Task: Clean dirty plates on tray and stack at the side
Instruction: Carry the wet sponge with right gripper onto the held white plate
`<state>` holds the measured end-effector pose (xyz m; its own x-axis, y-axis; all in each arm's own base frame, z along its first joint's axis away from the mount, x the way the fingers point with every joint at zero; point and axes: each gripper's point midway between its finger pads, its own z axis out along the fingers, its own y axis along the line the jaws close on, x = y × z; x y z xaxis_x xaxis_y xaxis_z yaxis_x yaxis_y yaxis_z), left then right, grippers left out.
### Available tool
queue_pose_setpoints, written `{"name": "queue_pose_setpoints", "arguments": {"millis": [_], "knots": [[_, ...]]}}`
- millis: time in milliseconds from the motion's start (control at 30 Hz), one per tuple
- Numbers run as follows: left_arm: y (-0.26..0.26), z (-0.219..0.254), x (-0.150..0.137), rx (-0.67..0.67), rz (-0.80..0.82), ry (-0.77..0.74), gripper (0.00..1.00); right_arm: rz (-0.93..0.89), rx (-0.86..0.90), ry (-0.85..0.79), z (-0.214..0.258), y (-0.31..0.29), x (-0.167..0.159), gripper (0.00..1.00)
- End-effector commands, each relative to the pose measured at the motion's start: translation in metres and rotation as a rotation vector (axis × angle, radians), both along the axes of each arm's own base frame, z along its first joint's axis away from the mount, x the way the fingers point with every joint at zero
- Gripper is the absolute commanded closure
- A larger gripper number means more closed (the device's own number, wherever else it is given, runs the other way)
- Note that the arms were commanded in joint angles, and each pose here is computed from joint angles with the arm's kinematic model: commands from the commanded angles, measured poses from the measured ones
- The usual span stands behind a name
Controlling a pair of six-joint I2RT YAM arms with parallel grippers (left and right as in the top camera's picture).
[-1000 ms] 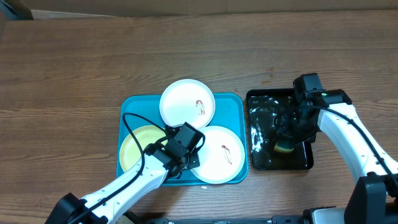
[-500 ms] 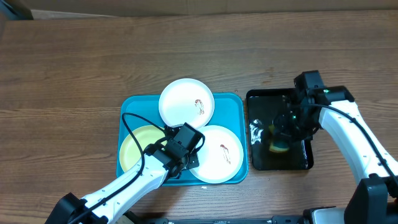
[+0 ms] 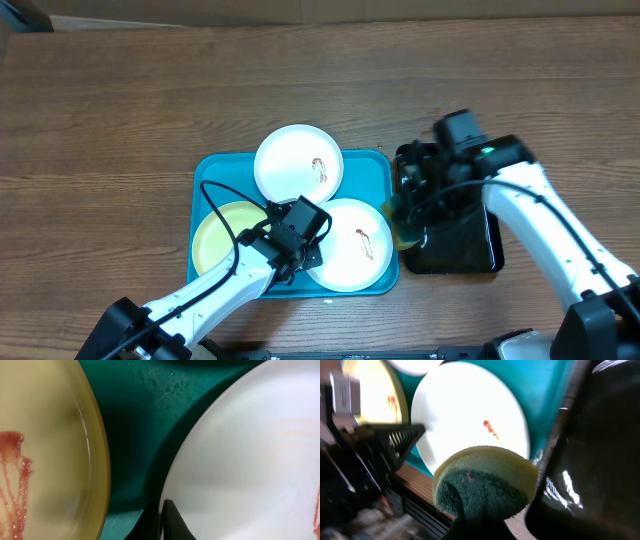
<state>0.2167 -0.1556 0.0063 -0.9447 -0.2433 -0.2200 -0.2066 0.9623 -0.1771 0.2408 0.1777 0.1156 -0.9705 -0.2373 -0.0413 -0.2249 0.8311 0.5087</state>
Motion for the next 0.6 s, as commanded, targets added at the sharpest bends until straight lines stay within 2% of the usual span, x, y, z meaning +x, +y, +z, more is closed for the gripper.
{"name": "queue_pose_setpoints", "arguments": {"millis": [0,200,567], "knots": [[0.004,-0.011,-0.009,0.024,0.002,0.036,0.96,0.100,-0.063,-0.084,-0.003,0.014,-0.003,0.96],[0.004,-0.011,-0.009,0.025,-0.002,0.036,0.96,0.134,-0.257,-0.188,-0.030,0.017,-0.006,0.96],[0.004,-0.010,-0.008,0.023,-0.002,0.034,0.96,0.191,-0.291,-0.357,-0.065,0.035,-0.001,0.96]]}}
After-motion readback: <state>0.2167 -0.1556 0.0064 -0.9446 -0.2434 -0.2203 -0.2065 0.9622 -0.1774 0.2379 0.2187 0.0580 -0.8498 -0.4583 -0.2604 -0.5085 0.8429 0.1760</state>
